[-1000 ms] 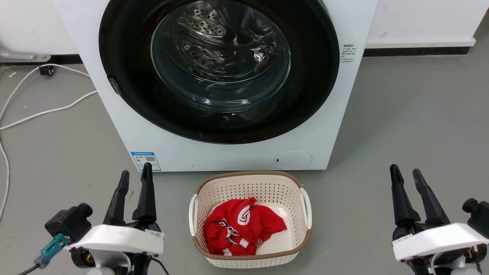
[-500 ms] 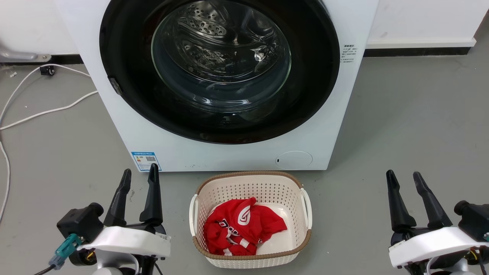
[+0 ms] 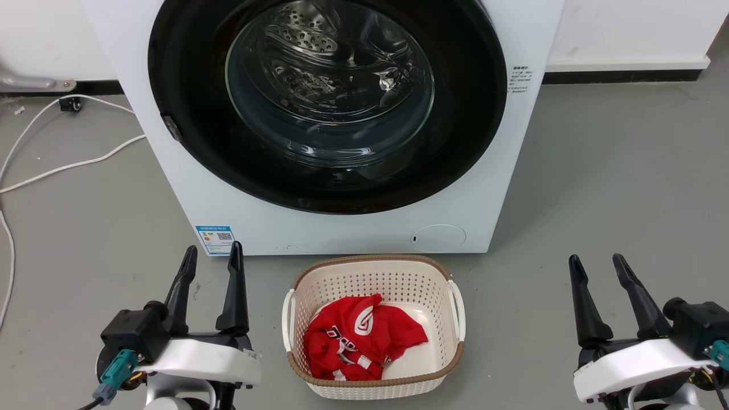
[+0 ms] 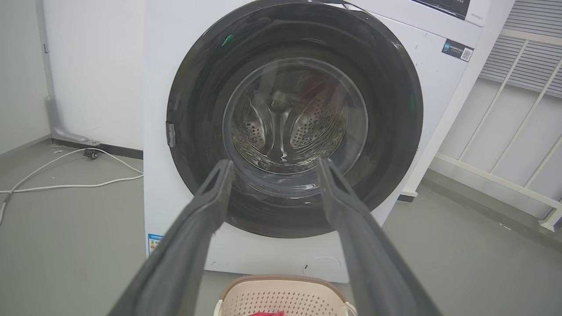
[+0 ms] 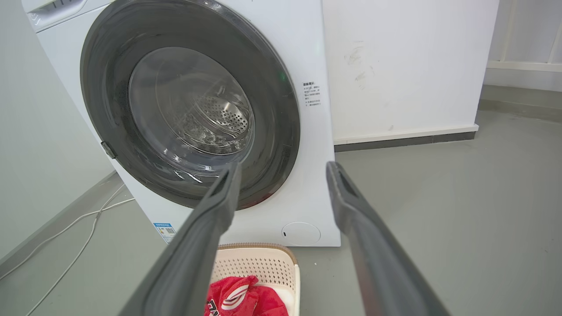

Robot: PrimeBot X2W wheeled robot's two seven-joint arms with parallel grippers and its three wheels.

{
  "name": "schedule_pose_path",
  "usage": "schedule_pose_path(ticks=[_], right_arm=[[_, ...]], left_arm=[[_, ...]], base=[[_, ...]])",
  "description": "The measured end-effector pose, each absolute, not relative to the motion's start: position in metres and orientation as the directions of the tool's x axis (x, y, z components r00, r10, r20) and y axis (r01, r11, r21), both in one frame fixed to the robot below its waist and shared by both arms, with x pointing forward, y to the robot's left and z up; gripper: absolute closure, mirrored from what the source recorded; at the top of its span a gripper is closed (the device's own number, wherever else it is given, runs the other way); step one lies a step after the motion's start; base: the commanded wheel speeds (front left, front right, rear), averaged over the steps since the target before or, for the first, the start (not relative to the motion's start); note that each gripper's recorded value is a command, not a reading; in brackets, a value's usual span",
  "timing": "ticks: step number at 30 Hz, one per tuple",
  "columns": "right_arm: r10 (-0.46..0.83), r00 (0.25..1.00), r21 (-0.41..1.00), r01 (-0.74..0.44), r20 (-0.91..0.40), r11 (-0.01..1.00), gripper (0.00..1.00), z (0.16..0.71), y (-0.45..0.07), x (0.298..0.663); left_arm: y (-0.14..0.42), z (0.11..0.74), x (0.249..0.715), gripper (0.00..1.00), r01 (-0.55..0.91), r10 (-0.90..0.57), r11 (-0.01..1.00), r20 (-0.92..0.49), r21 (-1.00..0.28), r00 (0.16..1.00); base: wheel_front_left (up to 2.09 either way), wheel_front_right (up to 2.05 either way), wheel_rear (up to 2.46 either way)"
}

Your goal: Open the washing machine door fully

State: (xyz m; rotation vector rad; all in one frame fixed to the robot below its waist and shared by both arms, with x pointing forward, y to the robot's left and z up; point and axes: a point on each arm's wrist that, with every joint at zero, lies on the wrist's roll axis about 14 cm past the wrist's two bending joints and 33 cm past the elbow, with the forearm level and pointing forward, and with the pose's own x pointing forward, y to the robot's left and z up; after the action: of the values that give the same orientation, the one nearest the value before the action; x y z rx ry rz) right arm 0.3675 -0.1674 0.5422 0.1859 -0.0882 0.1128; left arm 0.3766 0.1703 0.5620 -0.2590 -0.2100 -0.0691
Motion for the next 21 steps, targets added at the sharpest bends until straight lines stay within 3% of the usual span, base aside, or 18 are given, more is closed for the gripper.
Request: schedule_pose_path(ticks=[21], right_arm=[[0.111, 0.990, 0.055, -0.116, 0.089, 0.992, 0.00, 0.5405, -0.1662, 0.3658]], left_arm=[[0.1630, 0.5697, 0.3748, 0.00, 0.094, -0.071, 0.992, 0.259, -0.078, 0.963]], base=[[0.00, 0.00, 0.00]])
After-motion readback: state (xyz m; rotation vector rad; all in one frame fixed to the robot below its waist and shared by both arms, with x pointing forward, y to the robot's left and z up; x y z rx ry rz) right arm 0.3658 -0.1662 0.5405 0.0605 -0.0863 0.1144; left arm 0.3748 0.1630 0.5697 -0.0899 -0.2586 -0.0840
